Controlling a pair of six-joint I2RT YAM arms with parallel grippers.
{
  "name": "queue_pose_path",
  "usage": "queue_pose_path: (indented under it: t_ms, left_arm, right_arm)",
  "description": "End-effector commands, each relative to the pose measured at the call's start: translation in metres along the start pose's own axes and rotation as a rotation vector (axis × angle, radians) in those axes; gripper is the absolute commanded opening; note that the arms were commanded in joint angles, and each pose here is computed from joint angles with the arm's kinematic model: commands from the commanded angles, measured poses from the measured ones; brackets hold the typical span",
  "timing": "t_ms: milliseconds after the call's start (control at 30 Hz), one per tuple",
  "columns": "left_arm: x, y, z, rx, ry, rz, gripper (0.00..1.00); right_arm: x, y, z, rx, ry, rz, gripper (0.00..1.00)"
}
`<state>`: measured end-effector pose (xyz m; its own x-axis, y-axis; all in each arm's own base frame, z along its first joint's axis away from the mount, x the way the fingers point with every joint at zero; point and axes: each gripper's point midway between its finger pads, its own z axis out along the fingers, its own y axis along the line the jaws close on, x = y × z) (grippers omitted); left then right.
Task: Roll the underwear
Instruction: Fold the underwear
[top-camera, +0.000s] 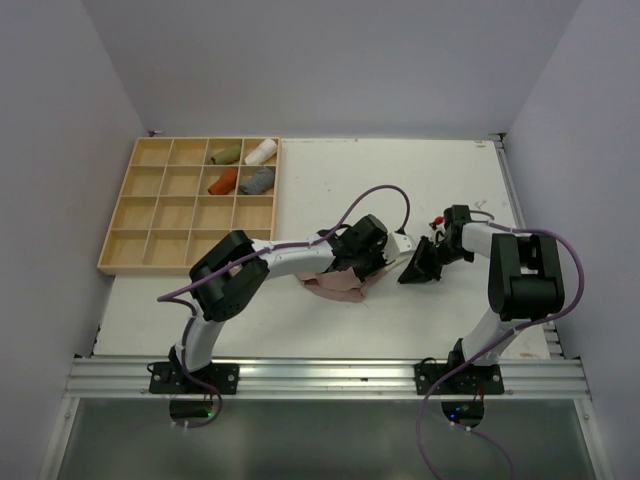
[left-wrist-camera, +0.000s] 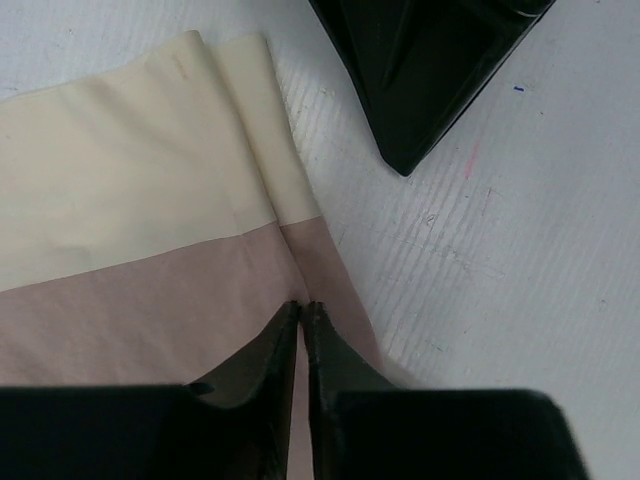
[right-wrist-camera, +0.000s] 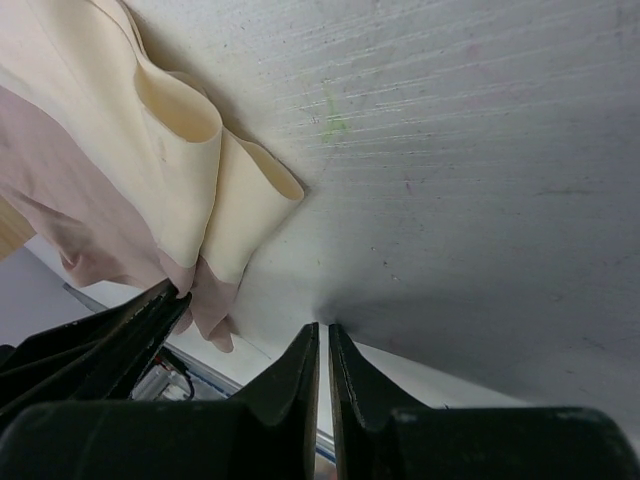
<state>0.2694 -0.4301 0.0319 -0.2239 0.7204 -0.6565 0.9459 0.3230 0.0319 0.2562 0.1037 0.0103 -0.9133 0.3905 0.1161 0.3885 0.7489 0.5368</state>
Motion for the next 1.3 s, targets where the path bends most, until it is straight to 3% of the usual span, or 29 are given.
queue_pose_path:
  t_ms: [0,67,767,1233,1267]
  left_arm:
    - [-0.021,0.002,-0.002,-0.008,-0.047,0.016,0.07]
    - [-0.023,-0.001,-0.003,0.005,-0.055,0.019,0.00]
    - [-0.048,-0.035,-0.037,0.165,-0.207,0.021,0.00]
    - [-0.003,-0.054,0.002,0.280,-0.073,-0.054,0.00]
    - [-0.001,-0.056,0.004,0.286,-0.068,-0.058,0.05]
  right_arm:
    - [-0.010,-0.002,0.002,0.019,-0.033,-0.008,0.13]
    - [-0.011,-0.002,0.002,0.016,-0.035,-0.007,0.13]
    - [-0.003,-0.008,0.007,0.021,-0.024,0.005,0.12]
    - [-0.002,0.000,-0.009,0.015,-0.024,-0.072,0.10]
    - [-0.001,0.005,-0.015,0.004,-0.034,-0.091,0.10]
